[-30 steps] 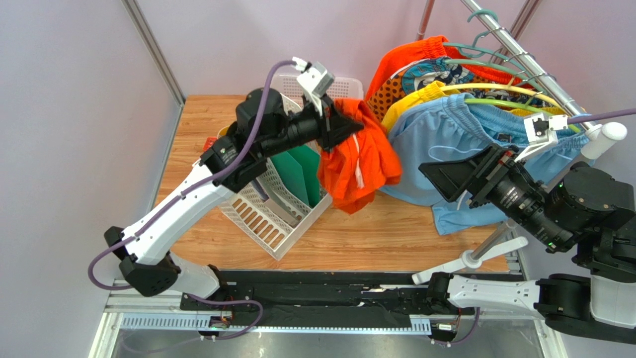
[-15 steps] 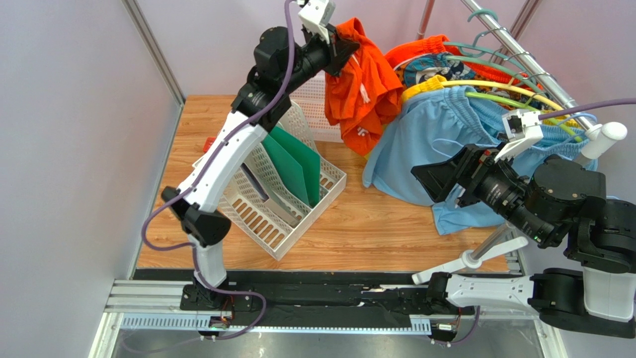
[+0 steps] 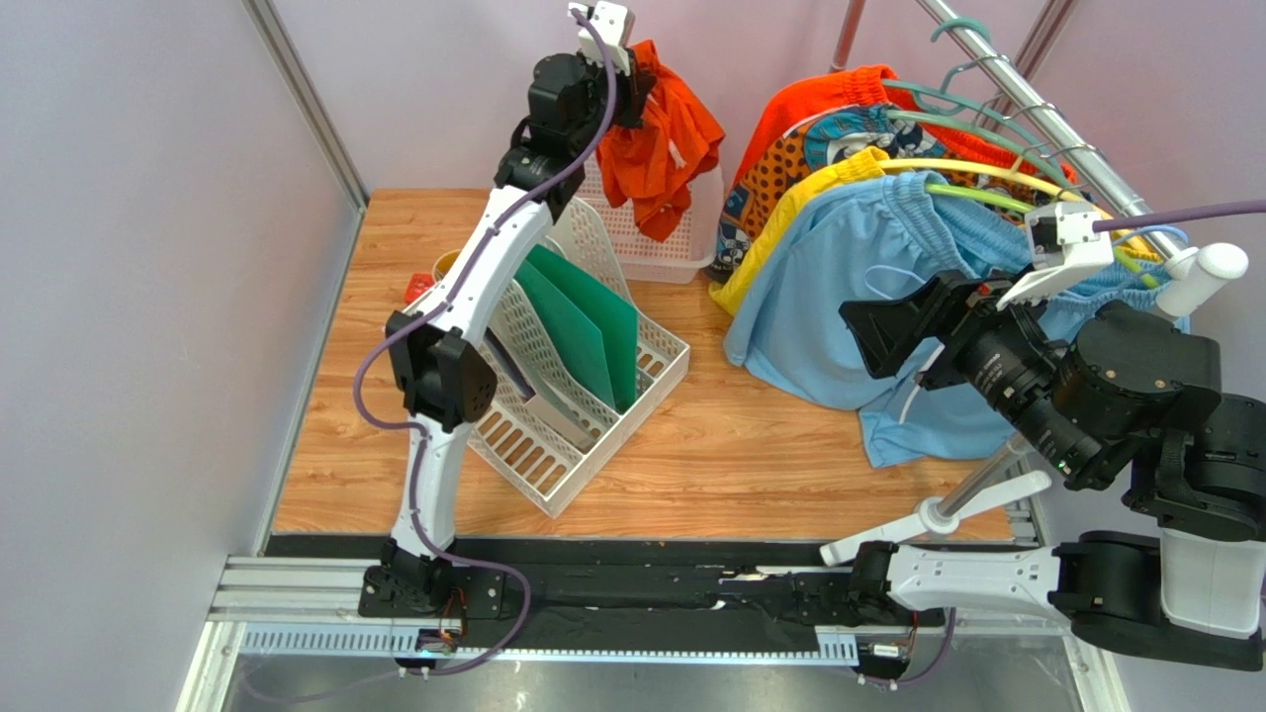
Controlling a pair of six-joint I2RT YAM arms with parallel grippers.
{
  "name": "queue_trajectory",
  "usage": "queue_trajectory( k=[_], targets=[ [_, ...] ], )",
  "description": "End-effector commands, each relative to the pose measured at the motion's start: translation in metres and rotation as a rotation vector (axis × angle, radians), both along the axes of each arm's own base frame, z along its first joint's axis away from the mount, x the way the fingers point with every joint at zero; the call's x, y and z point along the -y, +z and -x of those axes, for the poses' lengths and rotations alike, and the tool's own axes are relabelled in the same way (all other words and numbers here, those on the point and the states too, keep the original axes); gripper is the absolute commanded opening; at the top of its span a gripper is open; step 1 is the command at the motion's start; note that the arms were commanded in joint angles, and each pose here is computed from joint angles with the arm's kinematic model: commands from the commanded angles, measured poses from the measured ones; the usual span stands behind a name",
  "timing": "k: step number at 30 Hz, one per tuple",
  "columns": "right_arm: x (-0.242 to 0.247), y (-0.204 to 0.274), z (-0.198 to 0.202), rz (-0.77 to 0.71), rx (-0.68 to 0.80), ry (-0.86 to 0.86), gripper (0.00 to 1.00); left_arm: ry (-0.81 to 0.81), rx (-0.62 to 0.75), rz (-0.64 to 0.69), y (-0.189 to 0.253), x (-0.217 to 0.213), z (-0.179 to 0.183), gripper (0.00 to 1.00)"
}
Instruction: Remove the shorts from the hanger
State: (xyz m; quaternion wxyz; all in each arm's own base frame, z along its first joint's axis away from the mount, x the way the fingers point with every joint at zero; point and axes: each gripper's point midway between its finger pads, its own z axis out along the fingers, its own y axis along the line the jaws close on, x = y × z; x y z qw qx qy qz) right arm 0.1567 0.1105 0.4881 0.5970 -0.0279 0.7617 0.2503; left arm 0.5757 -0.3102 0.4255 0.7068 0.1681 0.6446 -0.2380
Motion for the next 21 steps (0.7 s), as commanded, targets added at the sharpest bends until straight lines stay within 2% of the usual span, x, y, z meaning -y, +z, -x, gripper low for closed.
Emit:
queue_trajectory(
  k=[1, 4, 8, 14, 16, 17, 19, 21],
  targets=[
    [0.007, 0.026, -0.013, 0.016, 0.098, -0.070, 0.85, 0.174, 0.168, 0.107, 0.045, -0.021, -0.020, 0.00],
    [0.007, 0.029, -0.019, 0.055, 0.114, -0.102, 0.86, 0.228, 0.150, 0.150, 0.029, -0.024, -0.035, 0.00],
    [0.009, 0.030, -0.025, 0.066, 0.126, -0.143, 0.87, 0.379, 0.080, 0.243, 0.006, -0.045, -0.053, 0.00],
    [0.012, 0.030, -0.027, 0.054, 0.125, -0.171, 0.87, 0.516, -0.026, 0.378, -0.020, -0.066, -0.061, 0.00],
    [0.011, 0.030, -0.027, 0.049, 0.123, -0.173, 0.87, 0.514, -0.046, 0.417, -0.024, -0.065, -0.063, 0.14],
    [0.011, 0.029, -0.027, 0.046, 0.122, -0.175, 0.87, 0.499, -0.041, 0.426, -0.018, -0.064, -0.062, 0.29],
    [0.012, 0.028, -0.027, 0.042, 0.118, -0.179, 0.87, 0.477, -0.045, 0.418, -0.019, -0.059, -0.063, 0.53],
    [0.011, 0.026, -0.027, 0.036, 0.113, -0.180, 0.87, 0.434, -0.045, 0.408, -0.014, -0.052, -0.060, 0.68]
  ],
)
